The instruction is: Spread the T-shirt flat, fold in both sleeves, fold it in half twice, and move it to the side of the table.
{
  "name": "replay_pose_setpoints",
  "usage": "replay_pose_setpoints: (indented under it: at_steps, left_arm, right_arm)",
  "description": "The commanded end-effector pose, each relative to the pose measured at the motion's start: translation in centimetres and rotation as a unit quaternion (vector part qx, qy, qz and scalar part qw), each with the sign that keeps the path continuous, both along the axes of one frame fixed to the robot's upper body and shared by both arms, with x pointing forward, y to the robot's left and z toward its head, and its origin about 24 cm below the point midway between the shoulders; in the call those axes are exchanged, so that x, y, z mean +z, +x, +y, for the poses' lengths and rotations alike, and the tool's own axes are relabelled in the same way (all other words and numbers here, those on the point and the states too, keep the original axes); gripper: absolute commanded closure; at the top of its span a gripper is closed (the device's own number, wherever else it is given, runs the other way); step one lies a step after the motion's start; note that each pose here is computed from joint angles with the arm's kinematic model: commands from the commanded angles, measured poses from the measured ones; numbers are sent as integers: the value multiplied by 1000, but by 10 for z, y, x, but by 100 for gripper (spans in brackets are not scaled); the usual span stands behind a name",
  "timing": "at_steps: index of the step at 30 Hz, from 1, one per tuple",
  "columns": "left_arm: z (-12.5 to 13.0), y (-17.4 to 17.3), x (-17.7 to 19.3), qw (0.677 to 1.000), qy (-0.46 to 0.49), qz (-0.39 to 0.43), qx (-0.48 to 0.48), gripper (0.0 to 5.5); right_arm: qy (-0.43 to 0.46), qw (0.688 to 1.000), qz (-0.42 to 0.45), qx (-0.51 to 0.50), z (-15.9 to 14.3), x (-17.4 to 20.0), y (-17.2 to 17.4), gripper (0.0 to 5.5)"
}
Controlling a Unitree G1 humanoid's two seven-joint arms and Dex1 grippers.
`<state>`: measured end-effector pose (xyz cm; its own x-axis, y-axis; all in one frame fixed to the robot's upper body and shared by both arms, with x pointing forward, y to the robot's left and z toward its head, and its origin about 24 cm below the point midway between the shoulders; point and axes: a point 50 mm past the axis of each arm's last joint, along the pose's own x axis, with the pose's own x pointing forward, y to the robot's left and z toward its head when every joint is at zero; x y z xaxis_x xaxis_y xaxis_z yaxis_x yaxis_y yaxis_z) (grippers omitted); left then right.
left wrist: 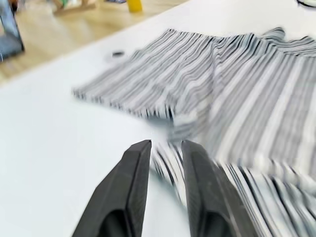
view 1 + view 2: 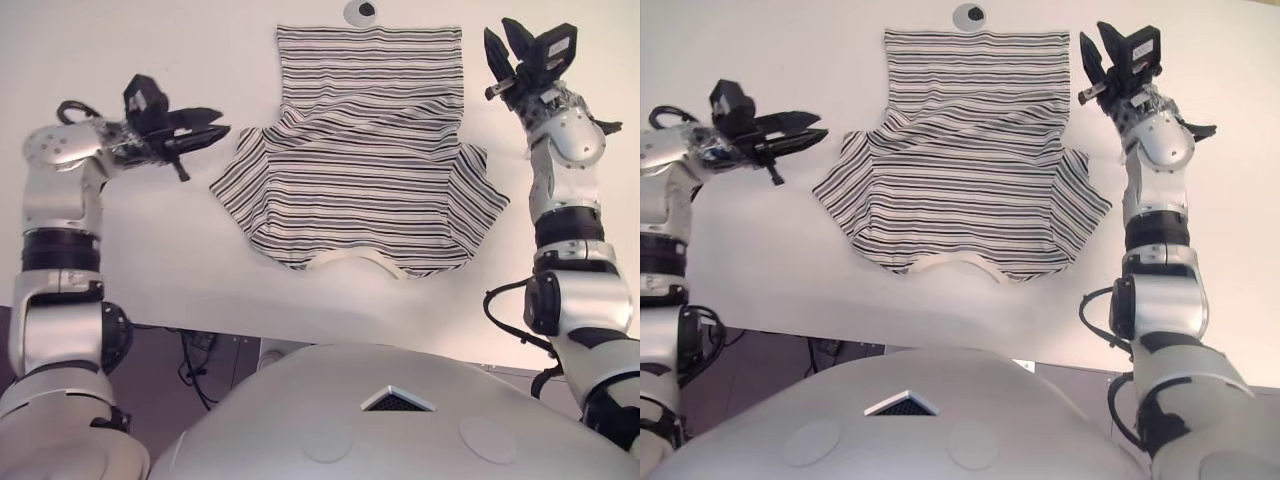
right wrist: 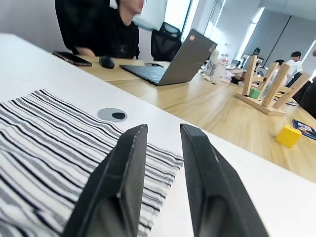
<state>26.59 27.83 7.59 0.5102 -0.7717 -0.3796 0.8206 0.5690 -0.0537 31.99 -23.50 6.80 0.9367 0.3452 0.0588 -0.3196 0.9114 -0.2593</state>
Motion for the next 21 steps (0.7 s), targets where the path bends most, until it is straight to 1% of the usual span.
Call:
replay_pose_setpoints:
  at_steps: [1, 2, 5, 9, 13, 14, 15, 17, 21]
  left_arm:
    - [9, -32, -21, 994, -3, 104, 18, 375]
    - [8, -35, -28, 992, 2, 120, 28, 358]
    - [7, -38, -46, 989, 30, 136, 49, 358]
    - [5, -47, -66, 987, 45, 144, 53, 358]
    - [0, -60, -78, 987, 51, 151, 29, 417]
    - [0, -61, -79, 987, 56, 149, 26, 440]
    - [-1, -62, -80, 987, 61, 147, 23, 446]
    - [-1, -65, -83, 987, 72, 141, 22, 484]
    - [-2, -70, -89, 987, 92, 130, 23, 542]
  right_arm:
    - [17, 999, 33, -29, -3, -19, -24, 427]
    - [20, 999, 39, -27, 1, -22, -28, 427]
    - [19, 998, 50, -12, 10, -24, -32, 427]
    - [16, 998, 61, -6, 11, -24, -32, 427]
    - [12, 998, 68, -7, 10, -25, -36, 427]
    - [11, 998, 68, -8, 9, -24, -36, 427]
    - [11, 998, 67, -9, 9, -24, -36, 427]
    - [10, 998, 67, -9, 9, -23, -35, 427]
    - [11, 998, 66, -7, 10, -21, -31, 427]
